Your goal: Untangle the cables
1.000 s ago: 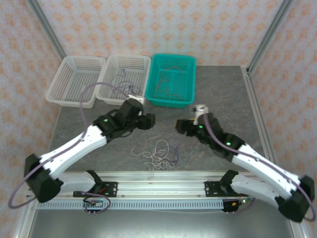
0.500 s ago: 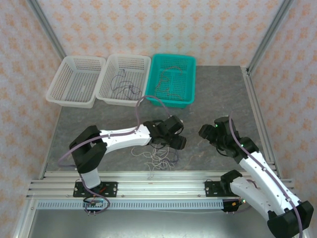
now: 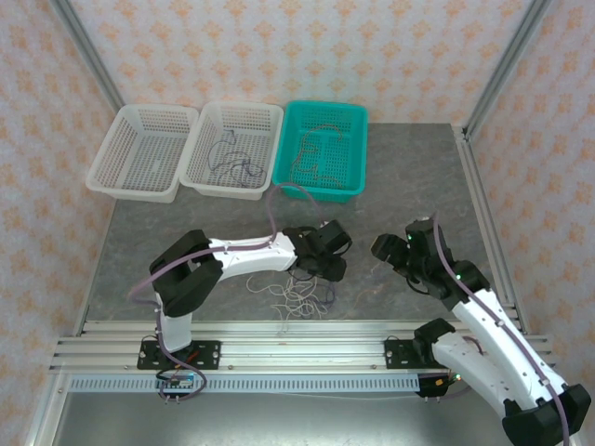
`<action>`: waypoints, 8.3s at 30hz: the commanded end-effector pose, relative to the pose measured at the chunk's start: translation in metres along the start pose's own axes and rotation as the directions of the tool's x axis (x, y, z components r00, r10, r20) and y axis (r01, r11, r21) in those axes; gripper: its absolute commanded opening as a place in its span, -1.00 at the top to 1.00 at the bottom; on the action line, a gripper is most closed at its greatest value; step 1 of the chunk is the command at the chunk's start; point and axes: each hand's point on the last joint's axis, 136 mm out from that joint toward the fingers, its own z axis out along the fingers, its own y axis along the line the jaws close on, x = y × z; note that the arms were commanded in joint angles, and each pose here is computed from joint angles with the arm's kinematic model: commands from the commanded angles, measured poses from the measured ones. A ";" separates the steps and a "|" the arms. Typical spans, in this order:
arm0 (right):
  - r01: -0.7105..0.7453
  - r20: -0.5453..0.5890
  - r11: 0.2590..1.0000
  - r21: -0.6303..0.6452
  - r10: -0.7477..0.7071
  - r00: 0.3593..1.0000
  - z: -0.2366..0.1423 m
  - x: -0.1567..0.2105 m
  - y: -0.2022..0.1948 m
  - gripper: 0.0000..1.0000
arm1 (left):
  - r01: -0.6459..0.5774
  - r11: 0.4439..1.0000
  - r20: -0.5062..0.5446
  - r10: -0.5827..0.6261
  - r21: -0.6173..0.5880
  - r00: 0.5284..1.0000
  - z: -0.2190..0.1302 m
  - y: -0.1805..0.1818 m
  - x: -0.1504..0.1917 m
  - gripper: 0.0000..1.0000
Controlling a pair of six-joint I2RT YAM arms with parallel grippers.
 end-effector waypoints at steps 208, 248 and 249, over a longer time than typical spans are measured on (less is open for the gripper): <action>0.794 0.300 0.508 -0.333 -0.741 0.600 0.047 0.068 0.121 -0.68 | 0.575 0.811 0.216 -0.583 0.108 0.783 -0.089 0.147 0.022 1.00; 0.874 0.501 0.461 -0.153 -0.726 0.471 0.051 0.055 0.150 -0.47 | 0.380 0.925 0.945 -0.137 0.014 0.298 -0.557 0.185 -0.172 1.00; 0.865 0.522 0.472 -0.170 -0.702 0.485 0.040 0.050 0.153 -0.50 | 0.398 0.917 0.945 -0.156 0.030 0.287 -0.557 0.197 -0.181 1.00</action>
